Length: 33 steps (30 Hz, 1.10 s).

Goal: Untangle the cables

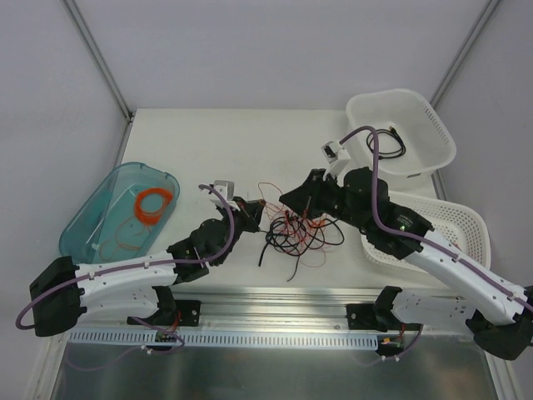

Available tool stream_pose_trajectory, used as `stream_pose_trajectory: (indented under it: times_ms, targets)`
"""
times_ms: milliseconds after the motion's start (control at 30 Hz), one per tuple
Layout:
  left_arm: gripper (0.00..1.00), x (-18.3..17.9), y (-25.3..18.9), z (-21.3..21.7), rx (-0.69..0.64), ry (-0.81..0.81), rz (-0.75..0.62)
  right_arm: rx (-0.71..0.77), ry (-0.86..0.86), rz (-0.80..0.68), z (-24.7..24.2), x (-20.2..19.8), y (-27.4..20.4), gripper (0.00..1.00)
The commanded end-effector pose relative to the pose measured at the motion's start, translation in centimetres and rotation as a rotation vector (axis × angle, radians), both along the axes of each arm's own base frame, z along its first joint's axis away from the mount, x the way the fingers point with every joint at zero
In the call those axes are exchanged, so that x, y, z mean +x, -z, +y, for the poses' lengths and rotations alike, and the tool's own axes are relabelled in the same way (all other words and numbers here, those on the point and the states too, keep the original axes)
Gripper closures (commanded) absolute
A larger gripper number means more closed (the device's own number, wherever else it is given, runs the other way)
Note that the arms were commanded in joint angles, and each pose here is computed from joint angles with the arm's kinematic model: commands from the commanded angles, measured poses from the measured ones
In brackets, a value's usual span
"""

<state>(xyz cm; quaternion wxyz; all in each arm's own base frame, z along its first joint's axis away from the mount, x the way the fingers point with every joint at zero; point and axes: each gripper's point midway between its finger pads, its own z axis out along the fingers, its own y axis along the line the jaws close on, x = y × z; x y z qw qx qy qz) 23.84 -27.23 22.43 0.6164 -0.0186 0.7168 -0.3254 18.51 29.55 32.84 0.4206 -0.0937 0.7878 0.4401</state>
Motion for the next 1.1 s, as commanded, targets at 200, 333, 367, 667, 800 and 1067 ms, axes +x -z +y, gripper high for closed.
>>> stream_pose_trajectory:
  times_ms: [200, 333, 367, 667, 800, 1067]
  targets:
    - [1.00, 0.4, -6.1, 2.5, -0.011, -0.086, -0.142, -0.047, -0.004, -0.060, -1.6, -0.6, -0.7, 0.43]
    - [1.00, 0.3, -7.1, 3.5, 0.021, -0.105, -0.182, -0.118, 0.003, -0.083, -2.8, -0.7, 0.3, 0.20]
    - [1.00, 0.4, -7.3, 3.7, 0.030, -0.115, -0.188, -0.130, 0.010, -0.090, -3.1, -0.6, 0.4, 0.19]
    - [1.00, 1.3, -11.7, 7.9, -0.013, -0.199, -0.230, -0.295, -0.023, -0.160, -4.4, -0.4, 5.6, 0.15]
    - [1.00, 1.0, -14.7, 9.4, -0.062, -0.197, -0.255, -0.351, -0.089, -0.189, -3.0, 0.2, 9.3, 0.16]
    - [1.00, 0.1, -17.6, 11.2, -0.088, -0.201, -0.238, -0.516, -0.050, -0.233, -0.2, 5.0, 14.5, 0.16]
